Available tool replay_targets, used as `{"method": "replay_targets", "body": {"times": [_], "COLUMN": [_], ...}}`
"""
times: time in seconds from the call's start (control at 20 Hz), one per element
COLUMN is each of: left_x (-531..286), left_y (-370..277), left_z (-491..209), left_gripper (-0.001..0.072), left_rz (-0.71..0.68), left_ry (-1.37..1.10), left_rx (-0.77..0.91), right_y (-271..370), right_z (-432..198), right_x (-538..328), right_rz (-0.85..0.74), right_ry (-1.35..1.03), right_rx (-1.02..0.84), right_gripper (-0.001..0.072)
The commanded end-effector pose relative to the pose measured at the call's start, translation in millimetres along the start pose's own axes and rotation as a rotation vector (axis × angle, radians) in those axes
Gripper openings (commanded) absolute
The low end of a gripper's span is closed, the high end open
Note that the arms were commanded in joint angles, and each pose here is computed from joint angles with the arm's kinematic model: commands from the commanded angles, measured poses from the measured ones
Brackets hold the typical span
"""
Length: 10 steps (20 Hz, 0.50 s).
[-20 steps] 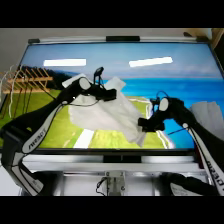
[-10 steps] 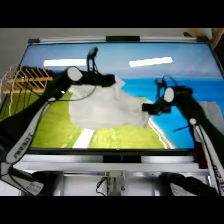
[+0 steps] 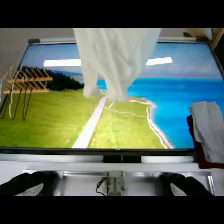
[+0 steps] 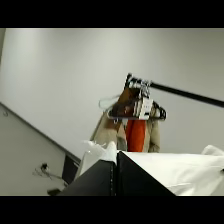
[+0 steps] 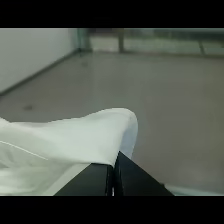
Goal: Fold the shirts.
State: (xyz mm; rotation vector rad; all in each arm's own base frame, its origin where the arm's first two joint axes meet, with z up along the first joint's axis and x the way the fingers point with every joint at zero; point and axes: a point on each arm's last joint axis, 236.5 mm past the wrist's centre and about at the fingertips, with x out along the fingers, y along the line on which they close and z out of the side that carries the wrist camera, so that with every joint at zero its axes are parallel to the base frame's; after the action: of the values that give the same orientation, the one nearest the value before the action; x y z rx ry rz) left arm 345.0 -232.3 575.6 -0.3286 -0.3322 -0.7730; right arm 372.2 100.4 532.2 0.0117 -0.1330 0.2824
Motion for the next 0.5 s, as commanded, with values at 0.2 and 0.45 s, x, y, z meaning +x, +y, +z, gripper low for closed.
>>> {"method": "replay_targets", "body": {"times": [0.2, 0.45], "left_x": [-62.8, -172.7], "left_y": [48.8, 70.4], "left_z": [-182.6, -422.5], "left_gripper": [0.0047, 0.0048], "left_rz": [0.191, 0.342], "left_ry": [0.652, 1.139], "left_rx": [-0.042, -0.343], "right_y": [46.6, 87.1], "right_z": [-168.8, -367.4], "right_x": [-46.5, -94.9], "right_rz": [0.194, 0.340], "right_ry": [0.711, 1.371], "right_rx": [0.069, 0.204], "right_gripper": [0.0064, 0.0064]}}
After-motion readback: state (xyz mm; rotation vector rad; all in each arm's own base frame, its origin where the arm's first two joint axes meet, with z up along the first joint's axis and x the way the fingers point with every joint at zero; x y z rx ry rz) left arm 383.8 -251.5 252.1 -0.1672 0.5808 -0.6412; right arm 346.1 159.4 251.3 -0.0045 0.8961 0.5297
